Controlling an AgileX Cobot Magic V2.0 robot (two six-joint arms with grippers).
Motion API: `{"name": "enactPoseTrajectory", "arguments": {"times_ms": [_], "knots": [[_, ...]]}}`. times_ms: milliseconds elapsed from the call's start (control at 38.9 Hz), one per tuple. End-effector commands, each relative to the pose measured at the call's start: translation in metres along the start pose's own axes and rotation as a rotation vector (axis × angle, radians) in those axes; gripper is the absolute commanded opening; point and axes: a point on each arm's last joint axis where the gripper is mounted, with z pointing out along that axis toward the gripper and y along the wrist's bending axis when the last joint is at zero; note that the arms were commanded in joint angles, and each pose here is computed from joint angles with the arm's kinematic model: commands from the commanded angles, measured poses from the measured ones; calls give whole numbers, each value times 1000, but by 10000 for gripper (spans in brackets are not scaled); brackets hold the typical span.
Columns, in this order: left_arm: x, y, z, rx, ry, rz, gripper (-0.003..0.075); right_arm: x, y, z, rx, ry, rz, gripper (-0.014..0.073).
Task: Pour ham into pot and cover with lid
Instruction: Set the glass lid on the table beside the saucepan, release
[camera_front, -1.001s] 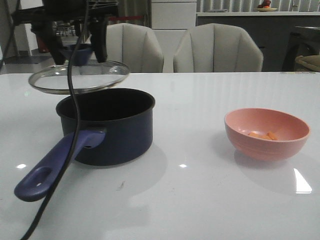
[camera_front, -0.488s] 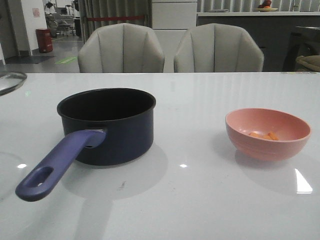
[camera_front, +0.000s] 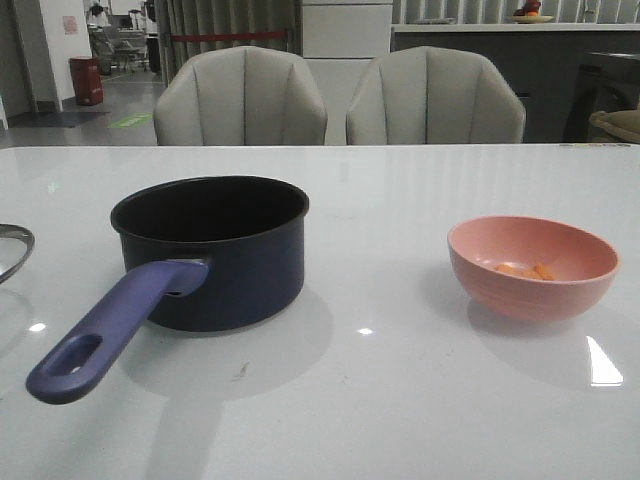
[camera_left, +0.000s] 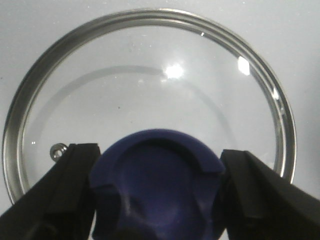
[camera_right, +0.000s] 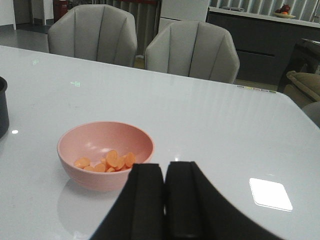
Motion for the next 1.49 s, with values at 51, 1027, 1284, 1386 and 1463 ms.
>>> {"name": "enactPoseTrajectory", "arguments": {"times_ms": [51, 1027, 1284, 1386, 1463], "knots": [[-10, -3, -6, 23, -74, -11, 262, -10, 0, -2, 7, -103, -17, 147], [-7, -26, -22, 16, -27, 135, 617, -10, 0, -2, 7, -103, -17, 147], [6, -27, -86, 3, -168, 184, 617, -10, 0, -2, 7, -103, -17, 147], [22, -26, -116, 21, -284, 190, 617, -10, 0, -2, 7, -103, -17, 147], [39, -24, -139, 36, -387, 194, 617, -10, 0, -2, 7, -103, -17, 147]]}}
